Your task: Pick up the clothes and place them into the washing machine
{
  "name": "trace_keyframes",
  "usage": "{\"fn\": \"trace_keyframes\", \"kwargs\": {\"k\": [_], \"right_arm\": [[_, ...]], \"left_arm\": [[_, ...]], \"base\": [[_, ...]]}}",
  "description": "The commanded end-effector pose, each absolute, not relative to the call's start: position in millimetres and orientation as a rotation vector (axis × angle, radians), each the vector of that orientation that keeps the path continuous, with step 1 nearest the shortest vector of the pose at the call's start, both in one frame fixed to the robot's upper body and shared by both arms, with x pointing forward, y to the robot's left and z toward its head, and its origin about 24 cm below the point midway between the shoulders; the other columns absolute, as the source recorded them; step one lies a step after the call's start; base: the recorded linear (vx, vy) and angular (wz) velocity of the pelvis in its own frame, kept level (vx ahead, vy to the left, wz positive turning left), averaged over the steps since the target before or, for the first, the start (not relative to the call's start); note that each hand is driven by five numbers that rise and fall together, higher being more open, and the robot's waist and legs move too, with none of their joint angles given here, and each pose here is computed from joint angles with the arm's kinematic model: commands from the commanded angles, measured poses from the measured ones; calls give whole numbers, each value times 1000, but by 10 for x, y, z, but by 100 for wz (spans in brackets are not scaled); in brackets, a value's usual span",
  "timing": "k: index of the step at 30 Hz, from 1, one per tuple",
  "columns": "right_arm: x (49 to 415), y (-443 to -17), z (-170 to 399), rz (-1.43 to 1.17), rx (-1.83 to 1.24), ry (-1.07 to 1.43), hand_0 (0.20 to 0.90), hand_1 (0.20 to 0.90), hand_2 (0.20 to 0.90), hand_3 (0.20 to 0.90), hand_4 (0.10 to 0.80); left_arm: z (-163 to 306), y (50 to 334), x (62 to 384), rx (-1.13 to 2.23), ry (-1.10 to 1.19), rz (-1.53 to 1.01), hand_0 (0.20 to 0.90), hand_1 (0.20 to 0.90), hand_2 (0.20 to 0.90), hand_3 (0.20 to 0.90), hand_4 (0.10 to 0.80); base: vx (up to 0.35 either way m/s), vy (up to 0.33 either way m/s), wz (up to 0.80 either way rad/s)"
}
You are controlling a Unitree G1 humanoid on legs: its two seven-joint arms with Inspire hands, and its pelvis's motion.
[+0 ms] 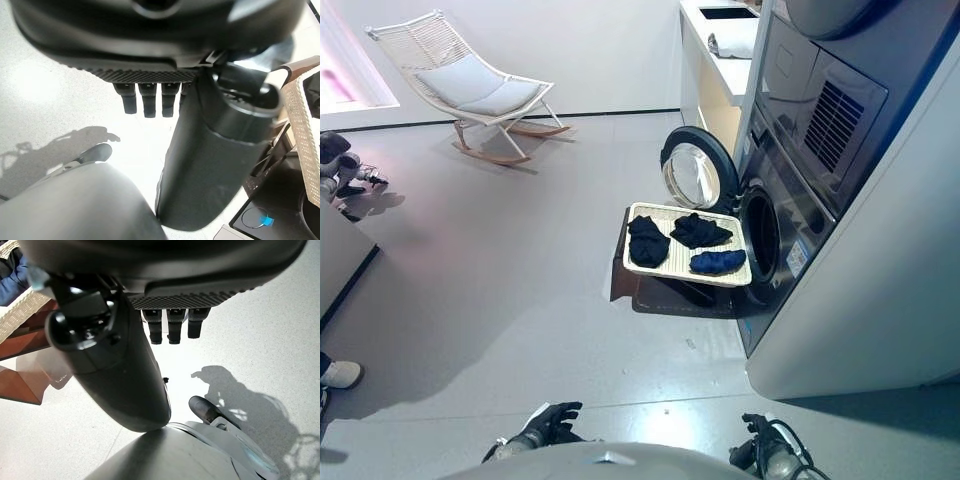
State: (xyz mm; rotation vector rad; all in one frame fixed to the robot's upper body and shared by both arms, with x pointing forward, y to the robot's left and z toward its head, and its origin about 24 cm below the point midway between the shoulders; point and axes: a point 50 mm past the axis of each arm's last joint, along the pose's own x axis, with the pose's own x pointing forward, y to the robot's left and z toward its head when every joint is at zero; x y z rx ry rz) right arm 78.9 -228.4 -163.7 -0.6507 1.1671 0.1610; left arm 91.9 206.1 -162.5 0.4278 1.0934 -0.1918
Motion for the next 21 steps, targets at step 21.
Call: {"fn": "trace_keyframes", "kwargs": {"k": [21], "right_arm": [[832,-2350,-1622,145,-678,1181,900,900,900,900,800]], "left_arm": [[-1496,1784,1149,360,914,-288,900,900,900,900,800]], "base": [[1,3,0]]}}
